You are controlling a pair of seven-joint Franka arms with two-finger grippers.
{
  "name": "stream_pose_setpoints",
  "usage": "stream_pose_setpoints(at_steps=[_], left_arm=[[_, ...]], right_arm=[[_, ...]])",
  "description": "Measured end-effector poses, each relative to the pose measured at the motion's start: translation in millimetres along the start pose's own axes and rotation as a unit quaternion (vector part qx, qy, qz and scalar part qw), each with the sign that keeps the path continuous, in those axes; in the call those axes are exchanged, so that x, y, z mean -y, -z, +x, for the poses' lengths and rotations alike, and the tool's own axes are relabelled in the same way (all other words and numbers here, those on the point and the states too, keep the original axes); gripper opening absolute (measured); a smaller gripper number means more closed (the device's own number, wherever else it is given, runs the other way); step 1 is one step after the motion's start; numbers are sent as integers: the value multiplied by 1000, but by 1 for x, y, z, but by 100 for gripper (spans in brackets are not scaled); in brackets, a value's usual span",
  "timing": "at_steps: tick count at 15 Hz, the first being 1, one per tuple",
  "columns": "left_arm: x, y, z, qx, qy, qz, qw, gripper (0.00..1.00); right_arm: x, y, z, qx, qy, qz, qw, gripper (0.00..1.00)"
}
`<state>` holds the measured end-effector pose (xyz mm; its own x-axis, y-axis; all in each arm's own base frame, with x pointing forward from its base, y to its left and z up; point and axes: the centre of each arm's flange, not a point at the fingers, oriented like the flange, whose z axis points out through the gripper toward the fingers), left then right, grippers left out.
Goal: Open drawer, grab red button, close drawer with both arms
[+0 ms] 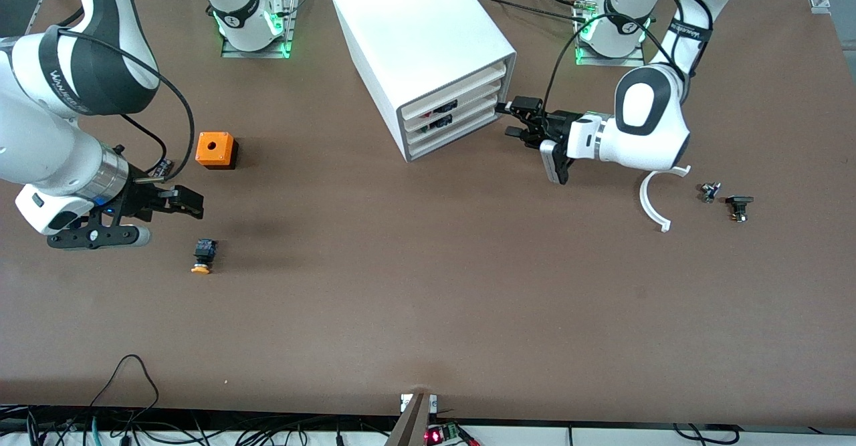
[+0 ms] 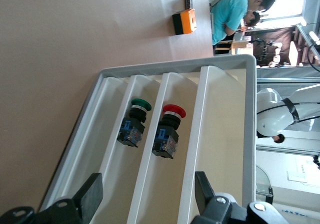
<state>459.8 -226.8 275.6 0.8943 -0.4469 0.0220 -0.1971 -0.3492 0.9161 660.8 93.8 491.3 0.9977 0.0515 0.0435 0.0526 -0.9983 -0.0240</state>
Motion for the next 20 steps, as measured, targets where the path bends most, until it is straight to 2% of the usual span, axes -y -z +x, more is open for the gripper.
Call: stream_pose_setpoints(at_steps=[2,4,8,13,15,18,19,20], left_arm=[[7,-13,-9,4,-6,-10,1000,72],[22,-28,-16,-2,-16,-32,999,69],[56,-59,-28,-17,-16,-73,997,68],[58,-77,-38,-6,-8,-86,996,61],[56,-83,-41,0,-13,-88,996,47],[55,-90,-46,6,-14,-91,996,43],[55,-91,-47,7,-14,-92,996,40],[56,-91,-48,8,-14,-92,996,30]], right_arm=[[13,-2,5,-19,-15,4,1000,100],[28,-4,8,-33,-34,9,999,100],[53,-2,9,-41,-71,19,996,100],[80,5,19,-48,-130,46,989,100],[93,4,19,-46,-164,50,984,100],[112,4,18,-44,-205,56,976,100],[117,4,18,-43,-221,60,972,100],[122,5,19,-41,-236,68,968,100]])
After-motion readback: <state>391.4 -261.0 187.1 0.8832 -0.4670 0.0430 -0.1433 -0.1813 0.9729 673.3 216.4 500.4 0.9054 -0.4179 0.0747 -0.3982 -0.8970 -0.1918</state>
